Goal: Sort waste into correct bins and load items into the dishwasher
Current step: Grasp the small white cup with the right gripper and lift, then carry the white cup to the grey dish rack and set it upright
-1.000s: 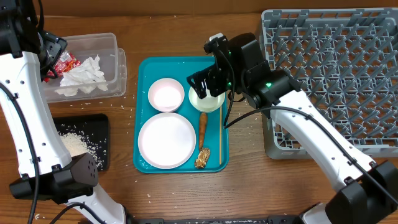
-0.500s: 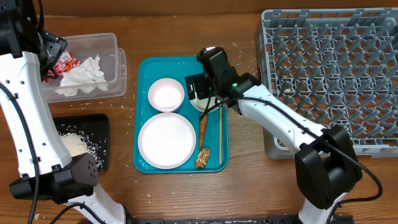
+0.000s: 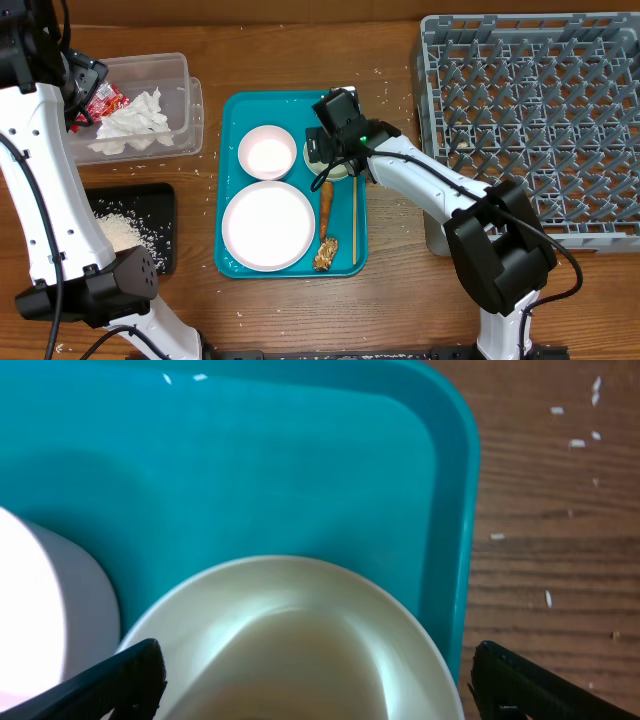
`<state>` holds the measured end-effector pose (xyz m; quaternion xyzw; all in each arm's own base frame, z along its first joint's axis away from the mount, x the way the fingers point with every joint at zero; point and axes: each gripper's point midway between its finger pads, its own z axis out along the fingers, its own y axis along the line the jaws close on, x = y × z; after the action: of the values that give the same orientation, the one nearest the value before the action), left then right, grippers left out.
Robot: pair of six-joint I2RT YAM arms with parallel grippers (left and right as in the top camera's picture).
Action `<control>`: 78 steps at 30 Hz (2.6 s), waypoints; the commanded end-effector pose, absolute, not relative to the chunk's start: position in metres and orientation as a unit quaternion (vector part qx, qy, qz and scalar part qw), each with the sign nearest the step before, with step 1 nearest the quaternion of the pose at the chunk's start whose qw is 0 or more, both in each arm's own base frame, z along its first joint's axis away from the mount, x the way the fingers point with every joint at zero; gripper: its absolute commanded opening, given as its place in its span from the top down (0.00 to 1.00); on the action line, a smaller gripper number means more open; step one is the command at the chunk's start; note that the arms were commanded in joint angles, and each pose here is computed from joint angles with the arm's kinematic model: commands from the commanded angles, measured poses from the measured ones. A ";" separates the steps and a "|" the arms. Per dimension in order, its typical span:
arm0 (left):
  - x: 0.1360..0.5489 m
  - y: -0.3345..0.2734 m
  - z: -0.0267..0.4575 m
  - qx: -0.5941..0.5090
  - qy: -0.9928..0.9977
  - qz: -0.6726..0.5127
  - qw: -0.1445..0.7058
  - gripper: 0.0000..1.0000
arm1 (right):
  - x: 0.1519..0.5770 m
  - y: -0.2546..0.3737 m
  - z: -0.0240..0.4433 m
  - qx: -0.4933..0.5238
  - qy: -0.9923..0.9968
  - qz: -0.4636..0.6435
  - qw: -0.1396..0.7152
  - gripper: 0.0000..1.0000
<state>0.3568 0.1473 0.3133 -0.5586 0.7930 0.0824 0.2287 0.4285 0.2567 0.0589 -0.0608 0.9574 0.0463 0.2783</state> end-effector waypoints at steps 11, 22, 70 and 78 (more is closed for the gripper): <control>0.355 0.145 0.317 -0.561 0.790 0.081 0.233 0.00 | 0.422 0.266 0.066 -0.050 0.961 0.079 0.259 0.16; 0.355 0.145 0.317 -0.561 0.790 0.080 0.234 0.00 | 0.424 0.267 0.091 -0.036 0.964 0.078 0.250 0.32; 0.355 0.145 0.317 -0.561 0.790 0.080 0.234 0.00 | 0.418 -0.254 0.191 0.452 0.851 -0.059 0.260 0.00; 0.355 0.145 0.317 -0.561 0.790 0.080 0.234 0.00 | 0.429 -0.228 0.190 0.430 0.865 -0.022 0.257 0.00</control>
<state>0.3568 0.1473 0.3133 -0.5586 0.7930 0.0824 0.2287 0.4225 -0.2405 0.1912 0.4408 0.8593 -0.0389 0.2567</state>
